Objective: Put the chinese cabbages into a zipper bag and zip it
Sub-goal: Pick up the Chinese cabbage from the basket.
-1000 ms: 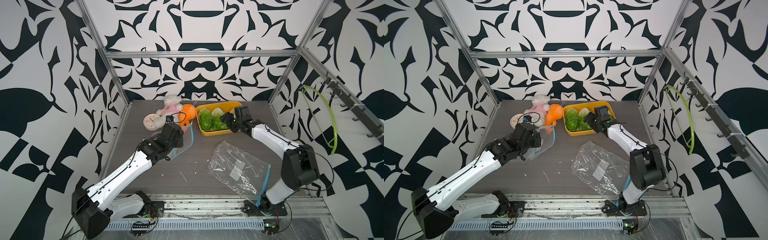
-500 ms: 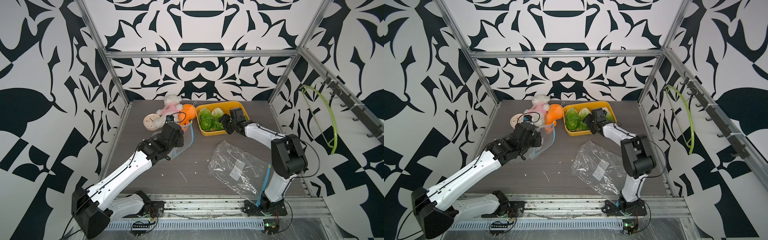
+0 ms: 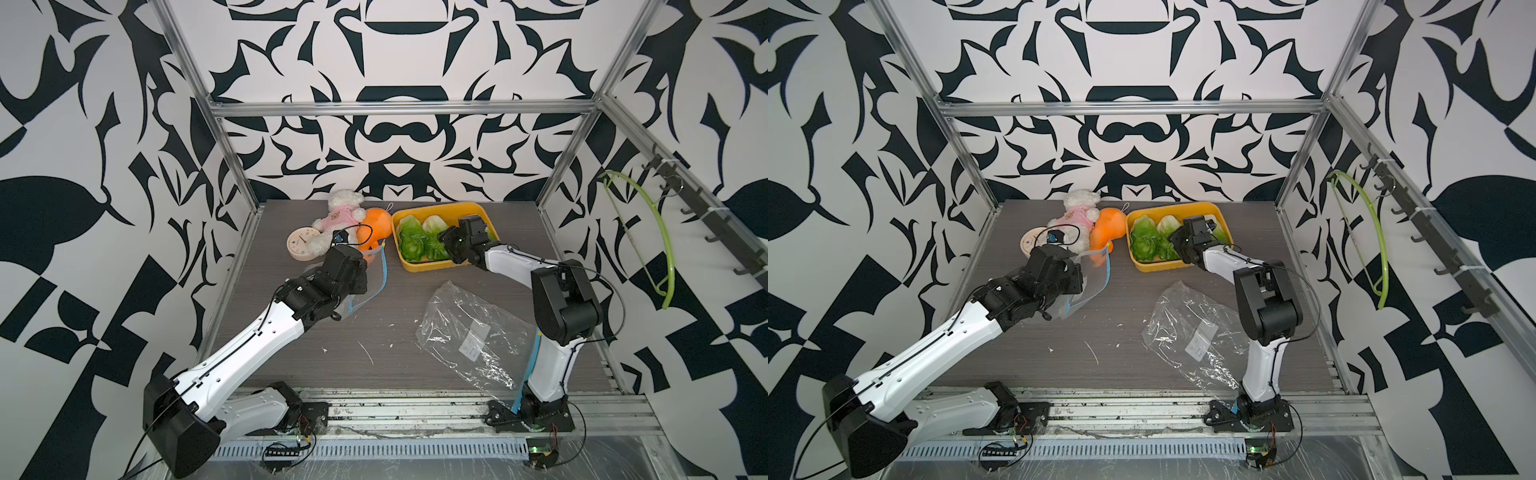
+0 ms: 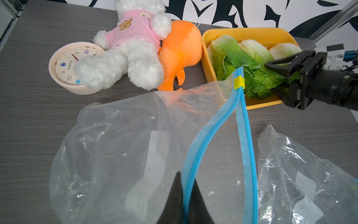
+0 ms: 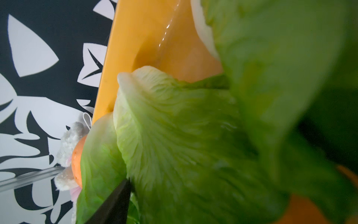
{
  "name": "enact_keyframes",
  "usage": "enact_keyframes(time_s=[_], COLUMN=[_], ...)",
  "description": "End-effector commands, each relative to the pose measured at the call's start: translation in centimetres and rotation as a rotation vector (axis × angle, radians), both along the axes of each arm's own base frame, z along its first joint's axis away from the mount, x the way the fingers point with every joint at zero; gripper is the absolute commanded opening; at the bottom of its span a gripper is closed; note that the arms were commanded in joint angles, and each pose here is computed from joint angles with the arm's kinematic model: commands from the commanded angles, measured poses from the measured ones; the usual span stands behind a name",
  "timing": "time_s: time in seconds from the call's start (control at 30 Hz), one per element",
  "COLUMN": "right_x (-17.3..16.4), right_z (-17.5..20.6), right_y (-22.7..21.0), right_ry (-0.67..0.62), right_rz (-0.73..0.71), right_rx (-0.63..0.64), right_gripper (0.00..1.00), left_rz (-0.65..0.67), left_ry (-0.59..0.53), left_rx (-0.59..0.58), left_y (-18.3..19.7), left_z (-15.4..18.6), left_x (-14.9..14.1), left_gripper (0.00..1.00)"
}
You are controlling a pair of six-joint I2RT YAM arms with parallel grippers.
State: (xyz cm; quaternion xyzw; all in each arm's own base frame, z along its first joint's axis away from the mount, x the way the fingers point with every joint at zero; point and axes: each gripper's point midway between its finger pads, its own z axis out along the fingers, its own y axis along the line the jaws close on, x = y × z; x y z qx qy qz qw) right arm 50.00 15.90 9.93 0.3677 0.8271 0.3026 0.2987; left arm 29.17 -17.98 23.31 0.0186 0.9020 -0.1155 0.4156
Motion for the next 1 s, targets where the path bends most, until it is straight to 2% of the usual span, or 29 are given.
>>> enact_keyframes(time_s=[0.0,0.4,0.57,0.7,0.97], right_x=[2.7,3.7,3.7,3.5,1.5], right_z=[3.7,6.6,8.3,9.9,14.2], right_y=[-0.3,0.2,0.5,1.3,0.9], right_ry=[-0.136,-0.258,-0.293,-0.324,-0.372], right_rz=[-0.016,0.05,0.082,0.141,0.228], right_rx=[0.016,0.031,0.025,0.029,-0.057], right_gripper=[0.57,0.07,0.0,0.0,0.0], left_rz=[0.01,0.011,0.016,0.017,0.009], left_ry=[-0.004,-0.006,-0.005,-0.003,0.015], left_rx=[0.008,0.007,0.013,0.014,-0.002], left_y=[0.6,0.6,0.8,0.8,0.8], left_z=[0.1,0.4,0.4,0.3,0.2], left_x=[-0.2,-0.2,-0.2,-0.3,-0.9], left_gripper=[0.08,0.08,0.08,0.08,0.07])
